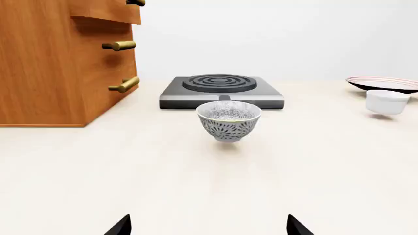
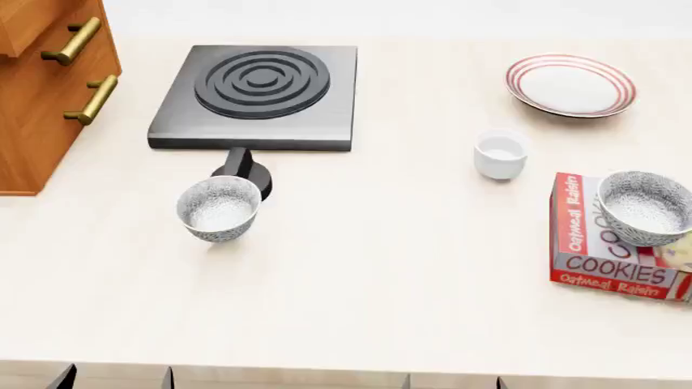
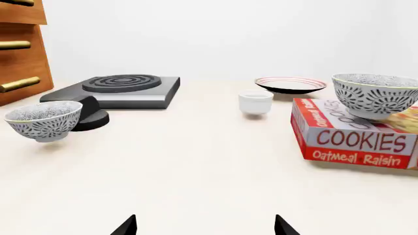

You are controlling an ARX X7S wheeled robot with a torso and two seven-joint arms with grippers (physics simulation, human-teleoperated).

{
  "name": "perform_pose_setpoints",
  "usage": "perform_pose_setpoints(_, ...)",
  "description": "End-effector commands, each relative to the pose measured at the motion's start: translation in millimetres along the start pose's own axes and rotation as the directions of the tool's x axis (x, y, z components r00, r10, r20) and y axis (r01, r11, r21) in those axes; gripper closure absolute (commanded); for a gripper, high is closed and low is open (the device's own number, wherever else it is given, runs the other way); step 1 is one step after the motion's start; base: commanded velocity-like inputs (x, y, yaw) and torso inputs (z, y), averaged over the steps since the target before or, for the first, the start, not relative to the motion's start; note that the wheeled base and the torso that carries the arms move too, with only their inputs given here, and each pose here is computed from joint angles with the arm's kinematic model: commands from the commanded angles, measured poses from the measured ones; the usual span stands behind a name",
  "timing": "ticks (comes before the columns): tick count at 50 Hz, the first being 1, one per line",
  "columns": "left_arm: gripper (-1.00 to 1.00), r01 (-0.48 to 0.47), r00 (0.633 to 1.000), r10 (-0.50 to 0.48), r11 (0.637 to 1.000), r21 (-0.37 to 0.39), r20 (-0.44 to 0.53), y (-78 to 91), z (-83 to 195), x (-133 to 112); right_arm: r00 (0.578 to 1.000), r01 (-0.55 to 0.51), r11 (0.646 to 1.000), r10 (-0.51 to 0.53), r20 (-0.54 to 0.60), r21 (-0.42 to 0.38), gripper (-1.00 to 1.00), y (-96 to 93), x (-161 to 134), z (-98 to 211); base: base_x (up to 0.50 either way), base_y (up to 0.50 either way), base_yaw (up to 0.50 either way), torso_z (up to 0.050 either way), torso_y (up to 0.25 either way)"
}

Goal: Pick the akita bowl on the cookies box and place it on the plate.

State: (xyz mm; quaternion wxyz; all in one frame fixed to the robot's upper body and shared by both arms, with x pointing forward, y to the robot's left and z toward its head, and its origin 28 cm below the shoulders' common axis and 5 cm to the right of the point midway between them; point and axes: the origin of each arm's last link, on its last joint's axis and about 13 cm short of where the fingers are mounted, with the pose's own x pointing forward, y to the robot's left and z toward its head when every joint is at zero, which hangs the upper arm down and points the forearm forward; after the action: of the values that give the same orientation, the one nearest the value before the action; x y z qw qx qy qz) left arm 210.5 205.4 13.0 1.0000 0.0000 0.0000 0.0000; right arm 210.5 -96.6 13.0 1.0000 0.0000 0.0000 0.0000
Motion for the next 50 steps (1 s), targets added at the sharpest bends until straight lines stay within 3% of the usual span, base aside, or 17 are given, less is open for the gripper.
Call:
perform_pose_setpoints(1, -1.0, 0.002, 1.0, -0.002, 1.0, 0.0, -0.001, 0.0, -0.2, -0.1, 1.0, -0.01, 1.0, 0.01, -0.01, -0.025, -1.0, 2.1, 0.5, -0.6, 0.0, 0.0, 0.0, 0.0, 0.0)
perform_pose_setpoints(20, -1.0, -0.013, 1.0, 0.013, 1.0, -0.008, 0.0, 0.8, -0.2, 0.9, 1.0, -0.023, 0.999, 0.023, -0.009, -0.026, -1.0, 2.4, 0.4, 0.5, 0.0, 0.0, 0.0, 0.0, 0.0)
perform_pose_setpoints(22, -1.0, -0.03, 0.999, 0.031, 0.999, -0.023, 0.01, 2.0, 3.3, 1.6, 0.999, 0.032, 0.999, -0.032, 0.026, -0.005, -1.0, 0.0, 1.5, 6.1, 0.0, 0.0, 0.0, 0.0, 0.0)
perform_pose_setpoints(31, -1.0, -0.076, 0.99, 0.082, 0.995, -0.059, 0.111, 11.7, 49.8, 4.1, 0.992, 0.081, 0.997, -0.081, 0.101, 0.003, -1.0, -7.0, -3.8, 43.1, 0.41, 0.0, 0.0, 0.0, 0.0)
perform_pose_setpoints(38, -1.0, -0.043, 0.987, 0.053, 0.996, -0.074, 0.151, 17.9, 81.3, -6.5, 0.978, 0.076, 0.997, -0.079, 0.194, 0.024, -1.0, -14.1, -17.1, 81.8, 0.5, 0.0, 0.0, 0.0, 0.0)
perform_pose_setpoints(42, -1.0, -0.034, 0.973, 0.052, 0.996, -0.082, 0.227, 20.3, 100.3, -16.2, 0.958, 0.062, 0.998, -0.065, 0.28, 0.018, -1.0, -15.4, -27.9, 98.9, 0.5, 0.0, 0.0, 0.0, 0.0)
perform_pose_setpoints(50, -1.0, -0.029, 0.966, 0.046, 0.997, -0.072, 0.254, 21.3, 108.8, -21.4, 0.953, 0.041, 0.999, -0.04, 0.299, 0.004, -1.0, -16.7, -34.9, 105.0, 0.5, 0.0, 0.0, 0.0, 0.0)
